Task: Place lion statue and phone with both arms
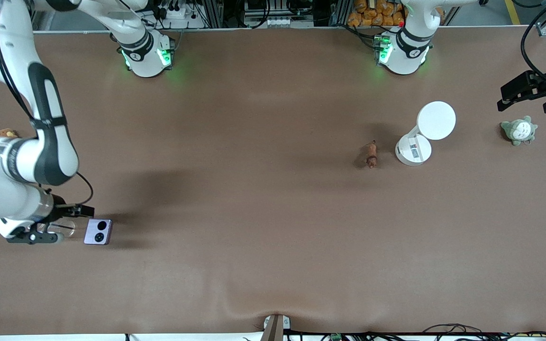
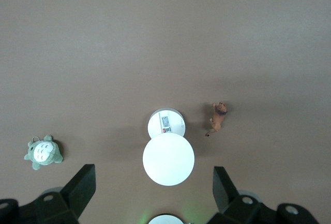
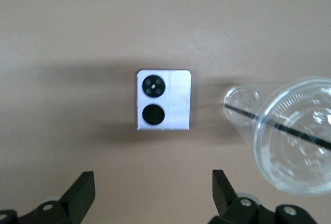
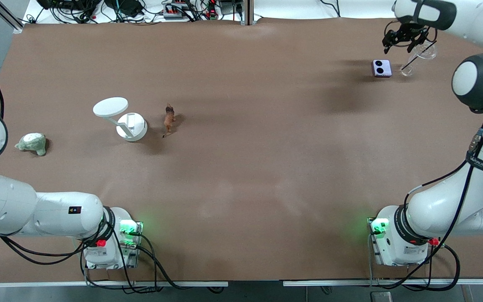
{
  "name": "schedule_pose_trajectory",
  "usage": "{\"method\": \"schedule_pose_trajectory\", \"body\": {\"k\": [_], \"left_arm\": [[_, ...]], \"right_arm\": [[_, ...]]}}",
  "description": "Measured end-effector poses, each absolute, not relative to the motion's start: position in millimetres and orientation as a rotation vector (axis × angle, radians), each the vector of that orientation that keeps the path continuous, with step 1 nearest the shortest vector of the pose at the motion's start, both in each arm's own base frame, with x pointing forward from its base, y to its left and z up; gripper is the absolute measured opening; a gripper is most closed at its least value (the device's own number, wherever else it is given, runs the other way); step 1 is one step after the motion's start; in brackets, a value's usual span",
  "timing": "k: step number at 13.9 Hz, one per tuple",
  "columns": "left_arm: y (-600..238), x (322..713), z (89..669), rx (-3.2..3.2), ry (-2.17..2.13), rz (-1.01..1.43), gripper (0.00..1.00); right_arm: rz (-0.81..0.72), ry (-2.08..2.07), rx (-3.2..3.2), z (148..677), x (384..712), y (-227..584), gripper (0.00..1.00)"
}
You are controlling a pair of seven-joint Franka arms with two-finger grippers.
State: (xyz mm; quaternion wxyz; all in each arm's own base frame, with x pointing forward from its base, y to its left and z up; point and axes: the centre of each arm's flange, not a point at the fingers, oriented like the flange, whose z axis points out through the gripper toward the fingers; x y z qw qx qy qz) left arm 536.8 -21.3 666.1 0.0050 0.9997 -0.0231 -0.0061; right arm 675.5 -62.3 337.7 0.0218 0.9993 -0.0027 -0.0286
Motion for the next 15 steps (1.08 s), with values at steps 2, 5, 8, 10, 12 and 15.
{"method": "schedule_pose_trajectory", "body": {"k": [2,5,8,10,12,15], "left_arm": [[-20.5,536.8,665.9,3.131,-0.068,-0.02,1.0],[-20.4,536.9,665.6,3.131,-0.067,-0.022,1.0],[-20.2,536.9,665.5,3.131,-0.066,-0.022,1.0],[-19.6,536.9,665.4,3.131,-0.064,-0.023,1.0],[-19.3,537.0,665.3,3.131,-0.063,-0.023,1.0],[-19.5,537.0,665.2,3.131,-0.064,-0.024,1.0]], "right_arm": [[-0.075,0.006,3.104,372.1,665.2,-54.2,1.0],[-0.02,0.021,3.114,441.3,647.0,-45.5,1.0],[0.005,0.027,3.123,511.5,616.8,-40.5,1.0],[0.025,0.03,3.128,548.7,597.0,-38.0,1.0],[0.004,0.045,3.134,575.4,577.9,-30.6,1.0],[-0.069,0.024,3.14,611.0,555.5,-24.0,1.0]]}}
